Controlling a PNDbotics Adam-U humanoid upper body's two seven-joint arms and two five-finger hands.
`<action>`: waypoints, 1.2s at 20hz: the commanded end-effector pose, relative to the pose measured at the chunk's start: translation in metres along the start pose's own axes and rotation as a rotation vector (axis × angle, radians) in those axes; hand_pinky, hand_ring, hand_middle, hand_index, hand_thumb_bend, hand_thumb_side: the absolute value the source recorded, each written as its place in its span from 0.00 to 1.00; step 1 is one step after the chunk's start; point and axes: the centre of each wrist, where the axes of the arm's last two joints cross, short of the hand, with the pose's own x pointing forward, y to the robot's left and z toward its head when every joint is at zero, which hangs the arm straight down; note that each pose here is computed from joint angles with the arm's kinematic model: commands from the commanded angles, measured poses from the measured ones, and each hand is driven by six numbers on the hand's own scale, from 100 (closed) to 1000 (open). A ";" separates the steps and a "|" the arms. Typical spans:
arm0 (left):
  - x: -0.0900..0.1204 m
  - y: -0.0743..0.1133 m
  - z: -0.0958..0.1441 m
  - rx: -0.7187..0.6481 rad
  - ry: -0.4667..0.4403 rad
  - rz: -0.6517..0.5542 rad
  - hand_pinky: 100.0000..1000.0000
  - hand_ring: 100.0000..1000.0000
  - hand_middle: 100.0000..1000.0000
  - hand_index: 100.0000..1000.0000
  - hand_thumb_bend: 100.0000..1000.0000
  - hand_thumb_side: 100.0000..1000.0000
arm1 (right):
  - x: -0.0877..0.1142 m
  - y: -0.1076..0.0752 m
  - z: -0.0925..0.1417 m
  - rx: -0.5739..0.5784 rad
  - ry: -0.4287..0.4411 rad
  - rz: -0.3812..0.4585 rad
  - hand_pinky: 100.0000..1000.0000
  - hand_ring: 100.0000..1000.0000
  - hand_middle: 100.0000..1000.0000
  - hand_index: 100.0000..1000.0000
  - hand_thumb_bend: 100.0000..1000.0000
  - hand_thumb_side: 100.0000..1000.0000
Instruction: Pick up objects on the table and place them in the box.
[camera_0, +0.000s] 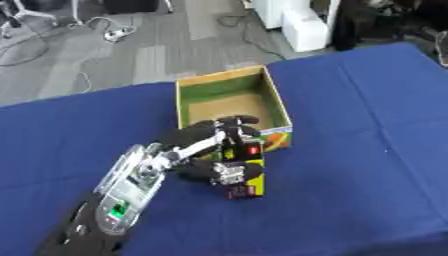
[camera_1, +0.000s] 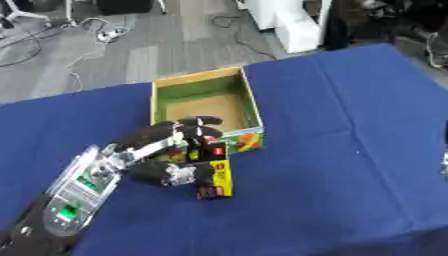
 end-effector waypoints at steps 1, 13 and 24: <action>0.004 0.009 0.001 0.009 -0.007 -0.023 0.65 0.73 0.98 0.92 0.37 1.00 | 0.005 0.001 -0.009 0.035 -0.002 0.012 0.20 0.38 0.47 0.63 0.00 1.00; 0.026 0.037 0.006 0.099 -0.040 -0.096 0.67 0.75 1.00 0.91 0.36 0.99 | 0.006 0.001 -0.007 0.035 0.000 0.018 0.21 0.38 0.47 0.64 0.00 1.00; 0.014 0.031 -0.003 0.035 0.021 -0.094 0.75 0.83 1.00 0.96 0.41 0.98 | 0.006 0.001 -0.007 0.039 0.007 0.014 0.21 0.38 0.47 0.64 0.00 1.00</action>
